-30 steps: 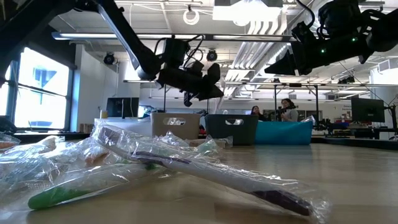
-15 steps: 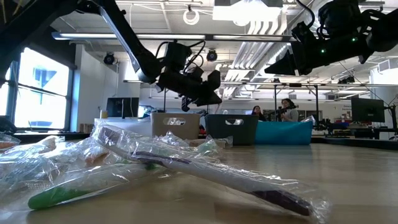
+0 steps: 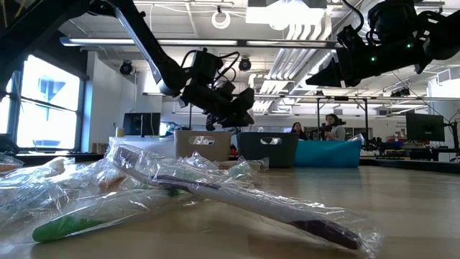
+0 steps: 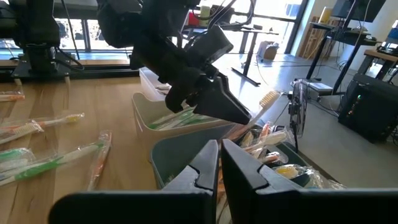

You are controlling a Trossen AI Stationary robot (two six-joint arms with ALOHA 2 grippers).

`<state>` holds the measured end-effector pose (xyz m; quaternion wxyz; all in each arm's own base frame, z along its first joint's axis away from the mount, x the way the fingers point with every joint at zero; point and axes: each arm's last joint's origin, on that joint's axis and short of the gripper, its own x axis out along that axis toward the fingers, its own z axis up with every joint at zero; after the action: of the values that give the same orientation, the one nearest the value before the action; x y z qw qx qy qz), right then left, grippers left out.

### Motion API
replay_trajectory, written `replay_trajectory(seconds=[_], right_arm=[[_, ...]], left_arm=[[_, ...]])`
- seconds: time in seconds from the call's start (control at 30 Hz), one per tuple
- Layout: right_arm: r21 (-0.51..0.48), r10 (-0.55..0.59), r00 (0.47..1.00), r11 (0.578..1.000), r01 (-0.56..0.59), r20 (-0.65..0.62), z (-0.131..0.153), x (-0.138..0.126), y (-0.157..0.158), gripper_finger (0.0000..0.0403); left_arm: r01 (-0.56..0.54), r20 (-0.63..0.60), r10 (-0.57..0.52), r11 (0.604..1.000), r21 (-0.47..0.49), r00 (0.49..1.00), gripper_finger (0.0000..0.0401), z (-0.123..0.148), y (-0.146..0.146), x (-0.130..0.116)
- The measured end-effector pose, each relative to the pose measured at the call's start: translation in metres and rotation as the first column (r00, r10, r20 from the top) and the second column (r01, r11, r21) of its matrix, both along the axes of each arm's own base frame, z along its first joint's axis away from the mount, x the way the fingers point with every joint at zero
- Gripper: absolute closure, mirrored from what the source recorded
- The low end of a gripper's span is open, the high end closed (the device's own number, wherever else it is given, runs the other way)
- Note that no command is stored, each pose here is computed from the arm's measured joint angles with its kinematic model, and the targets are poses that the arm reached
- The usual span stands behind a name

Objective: Pick & Place Toothbrushes
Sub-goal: Put the orange toothbrush into the dark green bin, then put the green toothbrush into the gray bin

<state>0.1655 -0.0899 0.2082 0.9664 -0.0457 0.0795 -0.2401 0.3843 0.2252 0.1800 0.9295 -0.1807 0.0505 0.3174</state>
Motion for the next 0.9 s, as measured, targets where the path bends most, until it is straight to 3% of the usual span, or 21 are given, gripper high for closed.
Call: replay_trajectory(seconds=[0.23,0.43,0.67,0.9], right_arm=[[0.0,0.0,1.0,1.0,0.0,0.0,0.0,0.0,0.0,0.0391],[0.0,0.0,1.0,1.0,0.0,0.0,0.0,0.0,0.0001,0.0391],[0.0,0.0,1.0,1.0,0.0,0.0,0.0,0.0,0.0001,0.0391],[0.0,0.0,1.0,1.0,0.0,0.0,0.0,0.0,0.0,0.0391]], left_arm=[[0.037,0.006,-0.037,0.999,-0.008,0.999,0.0255,0.0001,-0.0009,0.0007],[0.046,0.049,-0.047,0.999,0.011,0.998,0.0251,0.0046,-0.0009,0.0016],[0.168,0.084,-0.169,0.986,0.012,0.982,0.0251,0.0073,-0.004,0.0038],[0.166,0.08,-0.167,0.986,0.01,0.983,0.0251,0.0069,-0.0037,0.0036]])
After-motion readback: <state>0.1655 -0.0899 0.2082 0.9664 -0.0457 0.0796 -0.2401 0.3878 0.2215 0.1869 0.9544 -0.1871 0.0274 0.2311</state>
